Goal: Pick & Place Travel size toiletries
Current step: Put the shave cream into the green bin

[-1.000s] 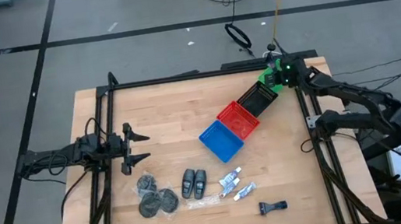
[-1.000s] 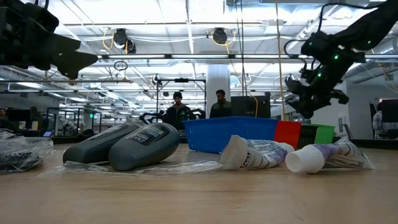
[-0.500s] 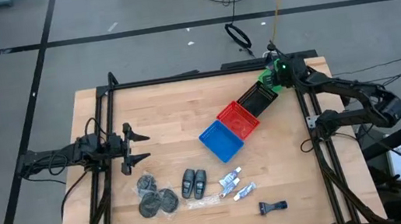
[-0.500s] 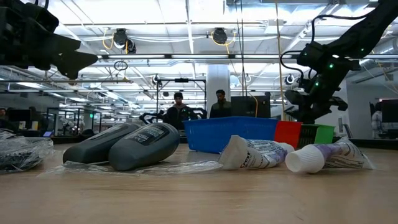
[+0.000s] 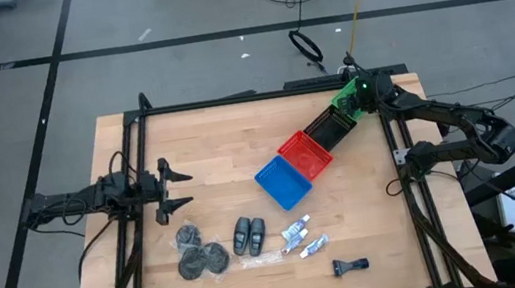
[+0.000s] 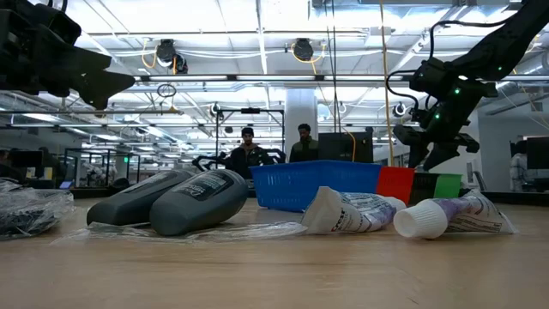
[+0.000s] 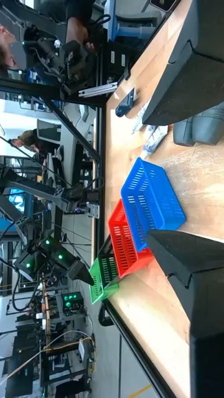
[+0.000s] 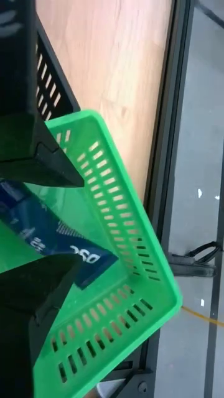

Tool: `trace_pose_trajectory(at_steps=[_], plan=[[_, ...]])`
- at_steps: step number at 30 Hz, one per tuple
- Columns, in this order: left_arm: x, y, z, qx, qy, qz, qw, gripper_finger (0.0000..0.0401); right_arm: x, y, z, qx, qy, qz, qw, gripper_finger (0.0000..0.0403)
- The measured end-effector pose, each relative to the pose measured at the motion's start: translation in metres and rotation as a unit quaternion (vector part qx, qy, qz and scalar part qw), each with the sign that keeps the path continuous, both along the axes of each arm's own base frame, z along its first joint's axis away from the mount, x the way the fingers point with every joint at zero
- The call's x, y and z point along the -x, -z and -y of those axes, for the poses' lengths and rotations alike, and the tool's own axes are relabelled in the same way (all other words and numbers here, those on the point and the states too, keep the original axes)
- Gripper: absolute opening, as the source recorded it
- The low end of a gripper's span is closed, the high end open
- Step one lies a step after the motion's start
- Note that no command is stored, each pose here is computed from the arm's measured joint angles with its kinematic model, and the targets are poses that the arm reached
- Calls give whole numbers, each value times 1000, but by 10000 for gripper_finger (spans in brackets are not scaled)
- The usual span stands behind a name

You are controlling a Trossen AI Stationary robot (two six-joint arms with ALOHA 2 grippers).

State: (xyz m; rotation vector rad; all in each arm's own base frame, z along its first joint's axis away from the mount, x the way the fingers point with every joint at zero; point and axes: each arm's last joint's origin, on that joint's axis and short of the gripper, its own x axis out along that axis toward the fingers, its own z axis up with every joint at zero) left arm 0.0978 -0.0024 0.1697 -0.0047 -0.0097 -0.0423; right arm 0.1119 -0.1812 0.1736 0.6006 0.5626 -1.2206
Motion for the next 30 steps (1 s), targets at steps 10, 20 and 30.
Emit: trace_pose_trajectory(at_steps=[10, 20, 30], plan=[[0, 0, 0, 0, 0, 0, 1000, 283, -15, -17, -18, -24, -179, 118, 976, 158], [0, 0, 0, 0, 0, 0, 1000, 283, -42, -49, -50, 58, -292, 192, 935, 146], [0, 0, 0, 0, 0, 0, 1000, 283, -71, -58, -89, 60, -419, 235, 875, 146]])
